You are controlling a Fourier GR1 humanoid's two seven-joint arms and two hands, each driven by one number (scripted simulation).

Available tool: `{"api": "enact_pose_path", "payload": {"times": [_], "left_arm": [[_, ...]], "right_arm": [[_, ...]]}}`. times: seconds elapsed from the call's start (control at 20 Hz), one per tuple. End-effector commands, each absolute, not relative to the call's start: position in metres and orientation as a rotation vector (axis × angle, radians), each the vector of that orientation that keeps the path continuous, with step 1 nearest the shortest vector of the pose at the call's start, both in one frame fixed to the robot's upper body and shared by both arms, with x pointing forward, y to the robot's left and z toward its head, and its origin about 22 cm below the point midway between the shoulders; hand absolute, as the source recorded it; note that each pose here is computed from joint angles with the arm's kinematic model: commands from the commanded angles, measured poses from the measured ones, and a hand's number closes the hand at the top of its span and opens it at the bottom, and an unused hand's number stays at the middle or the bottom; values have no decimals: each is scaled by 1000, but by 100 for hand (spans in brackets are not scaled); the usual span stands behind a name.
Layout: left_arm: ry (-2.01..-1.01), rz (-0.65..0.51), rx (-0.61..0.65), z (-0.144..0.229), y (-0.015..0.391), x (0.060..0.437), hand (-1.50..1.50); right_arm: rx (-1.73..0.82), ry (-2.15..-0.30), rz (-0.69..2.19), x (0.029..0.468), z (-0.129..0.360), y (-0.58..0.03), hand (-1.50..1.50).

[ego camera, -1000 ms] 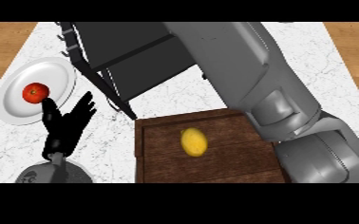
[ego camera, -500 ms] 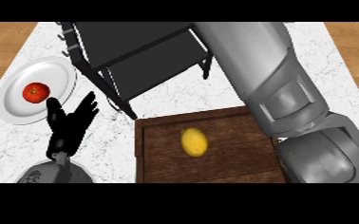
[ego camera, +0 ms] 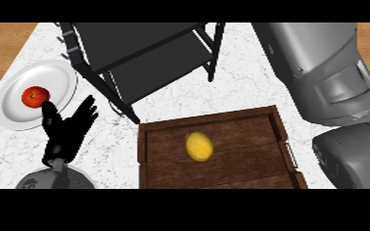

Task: Pick the bell pepper from the tray and place it in the tiered shelf

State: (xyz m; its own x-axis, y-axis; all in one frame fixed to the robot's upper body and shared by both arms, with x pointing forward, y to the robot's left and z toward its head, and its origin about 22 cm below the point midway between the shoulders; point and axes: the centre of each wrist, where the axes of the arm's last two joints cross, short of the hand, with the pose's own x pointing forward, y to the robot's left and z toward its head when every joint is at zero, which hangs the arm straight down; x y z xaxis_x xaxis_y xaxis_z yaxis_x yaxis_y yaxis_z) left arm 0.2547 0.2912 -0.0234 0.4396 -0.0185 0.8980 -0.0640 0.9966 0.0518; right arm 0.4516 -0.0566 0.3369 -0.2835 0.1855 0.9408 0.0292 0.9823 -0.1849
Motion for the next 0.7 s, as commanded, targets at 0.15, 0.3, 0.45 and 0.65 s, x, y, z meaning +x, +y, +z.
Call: {"api": "enact_pose_path", "payload": {"times": [0.15, 0.3, 0.45, 0.65], "left_arm": [[-1108, 26, 81, -30, 286, 241, 0], [-1128, 21, 72, -20, 291, 252, 0], [-1108, 43, 87, -20, 295, 262, 0], [-1123, 27, 63, -30, 285, 262, 0]], "right_arm": [[-216, -1803, -99, 466, 353, -140, -150], [-182, -1782, -133, 468, 355, -182, -150], [-140, -1794, -92, 471, 341, -219, -150], [-138, -1803, -69, 468, 342, -247, -150]]}}
